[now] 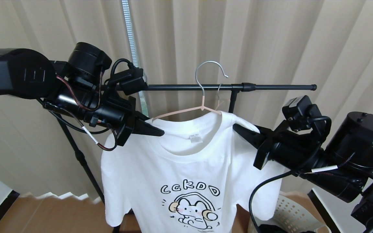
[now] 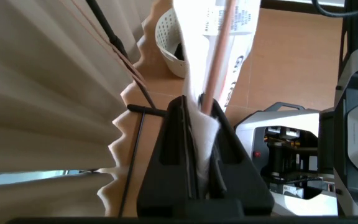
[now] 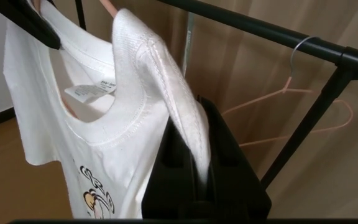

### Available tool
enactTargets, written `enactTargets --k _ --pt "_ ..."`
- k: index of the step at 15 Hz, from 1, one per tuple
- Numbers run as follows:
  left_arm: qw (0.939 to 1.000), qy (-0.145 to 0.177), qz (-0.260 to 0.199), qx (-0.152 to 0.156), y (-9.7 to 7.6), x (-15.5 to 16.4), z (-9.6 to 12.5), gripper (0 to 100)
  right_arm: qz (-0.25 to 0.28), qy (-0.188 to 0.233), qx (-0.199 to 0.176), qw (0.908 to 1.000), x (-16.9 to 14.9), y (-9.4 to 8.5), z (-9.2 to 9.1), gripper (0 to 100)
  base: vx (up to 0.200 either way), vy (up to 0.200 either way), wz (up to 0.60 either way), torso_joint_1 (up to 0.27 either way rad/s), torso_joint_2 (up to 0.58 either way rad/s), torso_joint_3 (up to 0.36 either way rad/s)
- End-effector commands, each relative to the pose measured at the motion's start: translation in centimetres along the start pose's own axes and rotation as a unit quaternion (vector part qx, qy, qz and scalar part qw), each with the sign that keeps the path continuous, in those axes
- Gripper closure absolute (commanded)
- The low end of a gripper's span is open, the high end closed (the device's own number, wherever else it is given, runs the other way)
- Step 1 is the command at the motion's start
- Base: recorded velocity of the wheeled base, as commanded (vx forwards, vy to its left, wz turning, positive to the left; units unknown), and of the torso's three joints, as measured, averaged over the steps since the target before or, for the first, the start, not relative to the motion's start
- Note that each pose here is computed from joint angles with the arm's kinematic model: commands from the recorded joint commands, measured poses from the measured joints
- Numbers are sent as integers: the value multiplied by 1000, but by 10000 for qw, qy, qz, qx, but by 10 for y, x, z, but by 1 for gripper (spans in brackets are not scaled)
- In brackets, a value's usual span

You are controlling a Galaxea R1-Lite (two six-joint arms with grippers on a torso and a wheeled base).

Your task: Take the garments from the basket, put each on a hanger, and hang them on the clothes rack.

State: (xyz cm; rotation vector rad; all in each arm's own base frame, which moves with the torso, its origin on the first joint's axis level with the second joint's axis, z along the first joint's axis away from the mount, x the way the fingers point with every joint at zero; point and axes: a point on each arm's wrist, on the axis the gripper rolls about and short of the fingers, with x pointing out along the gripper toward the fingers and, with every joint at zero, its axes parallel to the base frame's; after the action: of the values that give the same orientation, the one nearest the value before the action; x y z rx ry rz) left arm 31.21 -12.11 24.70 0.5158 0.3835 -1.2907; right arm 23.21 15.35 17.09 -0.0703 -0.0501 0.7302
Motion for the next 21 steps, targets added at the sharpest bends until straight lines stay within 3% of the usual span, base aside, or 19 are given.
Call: enactTargets --k 1,8,9,12,18,21 --pt "10000 -1 -2 15 -1 0 0 100 9 -1 -7 10000 0 0 0 100 0 0 0 0 0 0" --pt "10000 -23 26 41 -1 -3 1 100 11 22 -149 9999 2 -1 1 100 0 0 0 0 0 0" --pt "10000 -34 39 56 -2 -4 2 100 4 30 -148 9999 1 -1 1 0 0 0 0 0 0 0" --pt "9999 -61 91 86 -2 -8 4 100 -132 135 -165 9997 -3 -14 0 0 0 0 0 0 0 0" --pt "9997 -100 212 96 -3 -17 5 100 361 288 -126 9989 -30 -28 12 0 0 0 0 0 0 0" --pt "9991 -157 354 142 -5 -28 9 100 511 616 -134 9967 -39 -36 11 0 0 0 0 0 0 0"
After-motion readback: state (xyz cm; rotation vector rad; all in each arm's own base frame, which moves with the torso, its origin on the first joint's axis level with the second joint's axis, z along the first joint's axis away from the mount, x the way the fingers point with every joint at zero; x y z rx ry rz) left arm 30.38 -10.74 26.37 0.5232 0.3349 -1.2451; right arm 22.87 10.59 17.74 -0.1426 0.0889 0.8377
